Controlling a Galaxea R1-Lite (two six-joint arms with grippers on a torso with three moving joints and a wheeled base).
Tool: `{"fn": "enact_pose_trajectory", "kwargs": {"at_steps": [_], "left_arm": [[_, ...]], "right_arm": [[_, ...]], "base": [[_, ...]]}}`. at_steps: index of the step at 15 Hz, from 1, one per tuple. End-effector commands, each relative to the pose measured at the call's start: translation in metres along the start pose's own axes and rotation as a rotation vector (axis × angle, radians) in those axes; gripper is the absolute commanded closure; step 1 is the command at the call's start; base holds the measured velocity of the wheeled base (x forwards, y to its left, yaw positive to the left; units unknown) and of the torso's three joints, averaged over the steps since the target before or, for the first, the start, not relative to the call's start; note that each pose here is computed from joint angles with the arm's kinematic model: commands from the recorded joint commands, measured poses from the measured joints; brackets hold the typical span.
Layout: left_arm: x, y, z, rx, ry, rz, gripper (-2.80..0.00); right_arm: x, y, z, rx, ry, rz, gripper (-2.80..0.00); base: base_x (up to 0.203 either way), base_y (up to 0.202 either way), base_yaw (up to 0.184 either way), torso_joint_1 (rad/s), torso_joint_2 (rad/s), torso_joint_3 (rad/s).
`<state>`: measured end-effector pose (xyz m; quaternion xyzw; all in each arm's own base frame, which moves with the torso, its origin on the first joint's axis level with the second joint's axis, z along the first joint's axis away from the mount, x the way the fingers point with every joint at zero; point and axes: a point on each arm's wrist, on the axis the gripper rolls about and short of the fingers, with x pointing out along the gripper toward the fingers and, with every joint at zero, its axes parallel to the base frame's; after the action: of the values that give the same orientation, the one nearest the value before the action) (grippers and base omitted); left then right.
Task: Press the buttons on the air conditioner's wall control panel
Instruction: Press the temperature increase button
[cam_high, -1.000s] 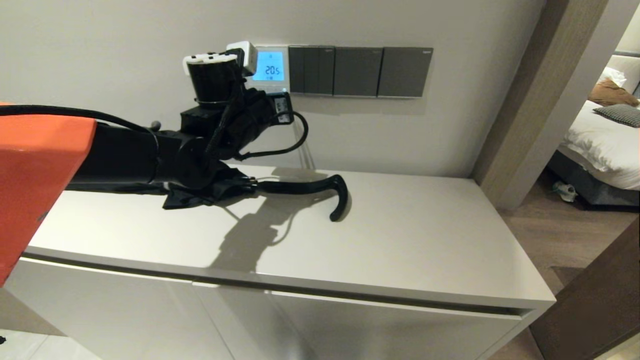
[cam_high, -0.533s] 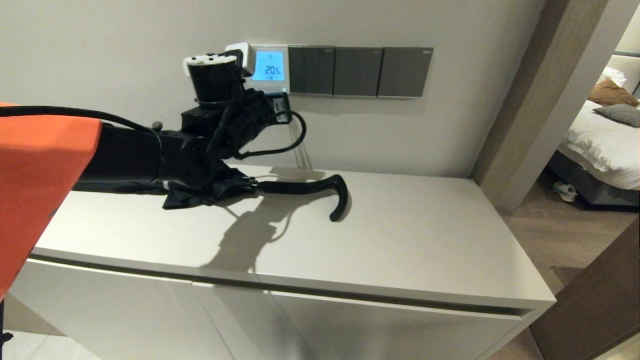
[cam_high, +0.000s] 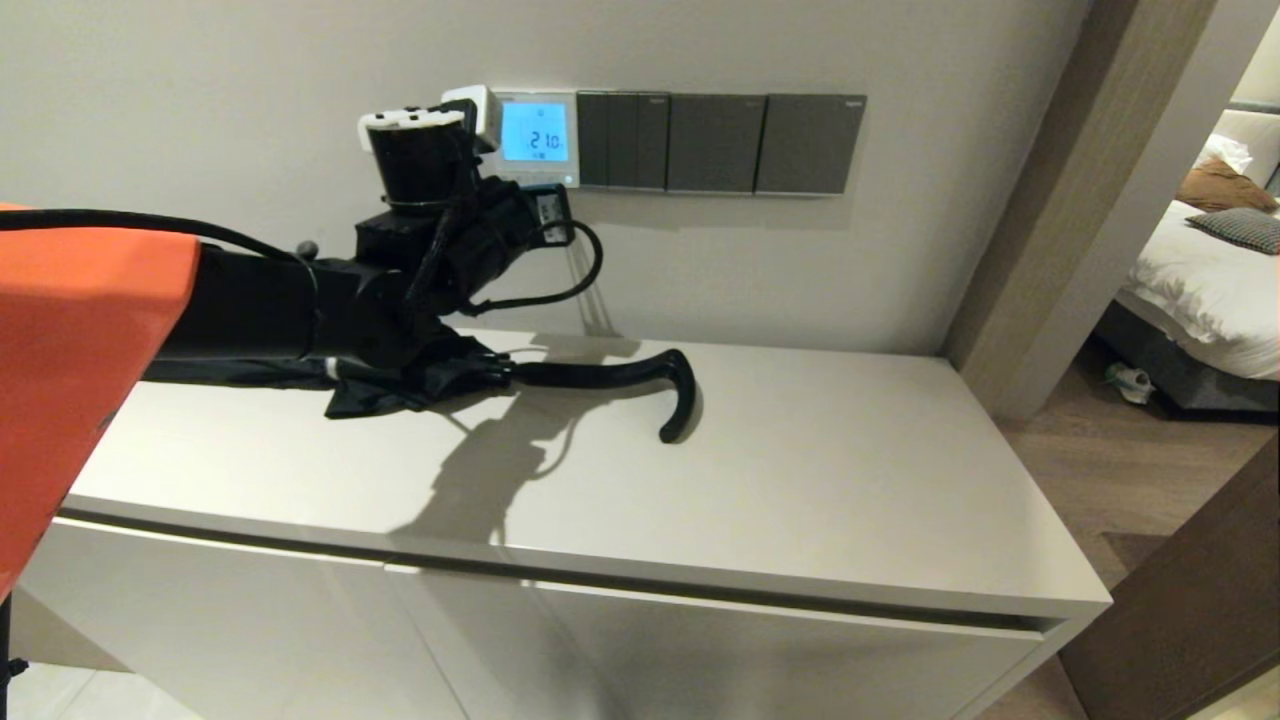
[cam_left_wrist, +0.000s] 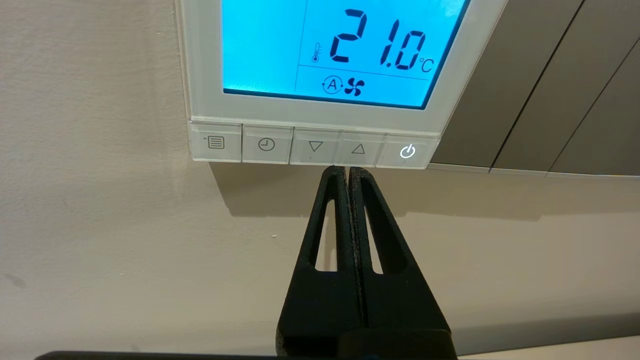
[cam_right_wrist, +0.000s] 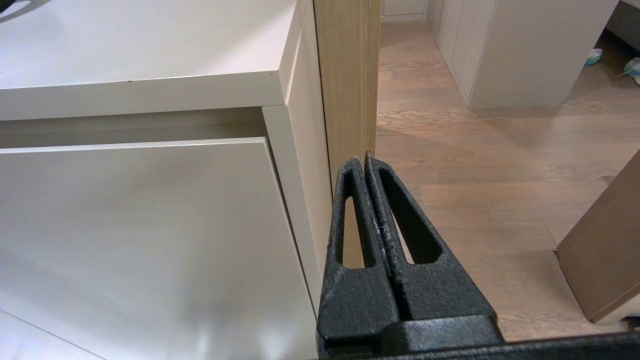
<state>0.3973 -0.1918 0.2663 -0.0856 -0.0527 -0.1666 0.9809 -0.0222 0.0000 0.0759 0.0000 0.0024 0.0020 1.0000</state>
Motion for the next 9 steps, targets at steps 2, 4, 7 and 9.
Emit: {"fn": "enact_pose_trajectory", "kwargs": {"at_steps": [2, 4, 7, 9], "left_arm": [[-0.0024, 0.0006, 0.0027, -0.002, -0.009, 0.002, 0.0], [-0.0042, 0.0004, 0.0038, -0.003, -0.011, 0.001, 0.0], [-0.0042, 0.0004, 0.0038, -0.003, -0.011, 0.001, 0.0], [-0.0047, -0.0003, 0.0039, -0.003, -0.011, -0.001, 0.0]], "right_arm": [[0.0002, 0.0, -0.0004, 0.0, 0.003, 0.001, 0.0], [0.0002, 0.0, -0.0004, 0.0, 0.003, 0.001, 0.0], [0.0002, 0.0, -0.0004, 0.0, 0.003, 0.001, 0.0], [0.0002, 0.0, -0.0004, 0.0, 0.003, 0.001, 0.0]], "base": [[0.0, 0.0, 0.0, 0.0, 0.0, 0.0], [0.0, 0.0, 0.0, 0.0, 0.0, 0.0], [0.0, 0.0, 0.0, 0.0, 0.0, 0.0], [0.0, 0.0, 0.0, 0.0, 0.0, 0.0]]}}
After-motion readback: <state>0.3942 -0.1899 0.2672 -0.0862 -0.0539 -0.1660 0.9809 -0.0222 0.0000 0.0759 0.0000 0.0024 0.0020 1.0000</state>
